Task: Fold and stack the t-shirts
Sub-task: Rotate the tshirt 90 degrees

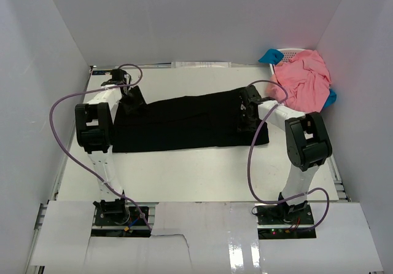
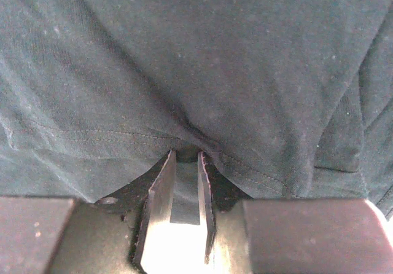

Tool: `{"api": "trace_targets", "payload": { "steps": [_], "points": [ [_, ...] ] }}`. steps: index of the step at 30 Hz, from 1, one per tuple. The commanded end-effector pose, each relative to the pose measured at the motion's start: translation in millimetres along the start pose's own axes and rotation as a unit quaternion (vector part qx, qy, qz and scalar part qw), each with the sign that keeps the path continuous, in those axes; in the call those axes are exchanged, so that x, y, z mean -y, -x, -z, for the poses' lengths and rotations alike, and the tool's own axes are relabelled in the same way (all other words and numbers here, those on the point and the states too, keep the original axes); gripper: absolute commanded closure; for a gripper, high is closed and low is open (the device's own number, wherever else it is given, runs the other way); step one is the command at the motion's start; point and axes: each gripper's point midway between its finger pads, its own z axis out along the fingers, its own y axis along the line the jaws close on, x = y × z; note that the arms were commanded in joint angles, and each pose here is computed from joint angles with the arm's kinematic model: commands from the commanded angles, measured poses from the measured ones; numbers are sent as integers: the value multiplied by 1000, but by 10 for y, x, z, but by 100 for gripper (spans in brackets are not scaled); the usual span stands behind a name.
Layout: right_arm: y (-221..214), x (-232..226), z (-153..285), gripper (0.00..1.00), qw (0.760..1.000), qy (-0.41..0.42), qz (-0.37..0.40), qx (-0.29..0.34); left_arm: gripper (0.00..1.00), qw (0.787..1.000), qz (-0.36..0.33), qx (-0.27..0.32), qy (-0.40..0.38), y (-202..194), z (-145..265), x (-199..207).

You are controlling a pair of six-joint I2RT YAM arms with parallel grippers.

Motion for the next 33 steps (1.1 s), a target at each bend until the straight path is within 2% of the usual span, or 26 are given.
{"api": "trace_targets", "payload": {
  "steps": [1, 6, 8, 15, 18, 25, 29, 33],
  "points": [
    [83, 86, -175, 73, 1000, -11, 5, -1, 36, 998, 5, -18, 63, -224, 43, -261],
    [342, 18, -213, 73, 1000, 6, 2, 12, 35, 996, 43, -24, 77, -471, 90, -359],
    [408, 24, -294, 73, 1000, 5, 3, 9, 35, 997, 52, -4, 60, -467, 196, -291],
    [870, 56, -497, 72, 999, 31, -14, 24, 34, 995, 100, -11, 7, -892, 457, -161],
    [1081, 60, -579, 72, 998, 46, -18, 35, 34, 994, 106, -1, -5, -945, 582, -121],
    [1613, 19, -822, 71, 993, 98, -35, 61, 33, 992, 125, -24, -18, -1341, 634, -116],
    [1936, -15, -794, 70, 986, 136, -50, 86, 33, 990, 130, -31, -40, -1547, 709, 42],
    [2078, -54, -859, 69, 981, 159, -59, 91, 33, 988, 138, -49, -58, -1785, 778, 182]
  ]
}}
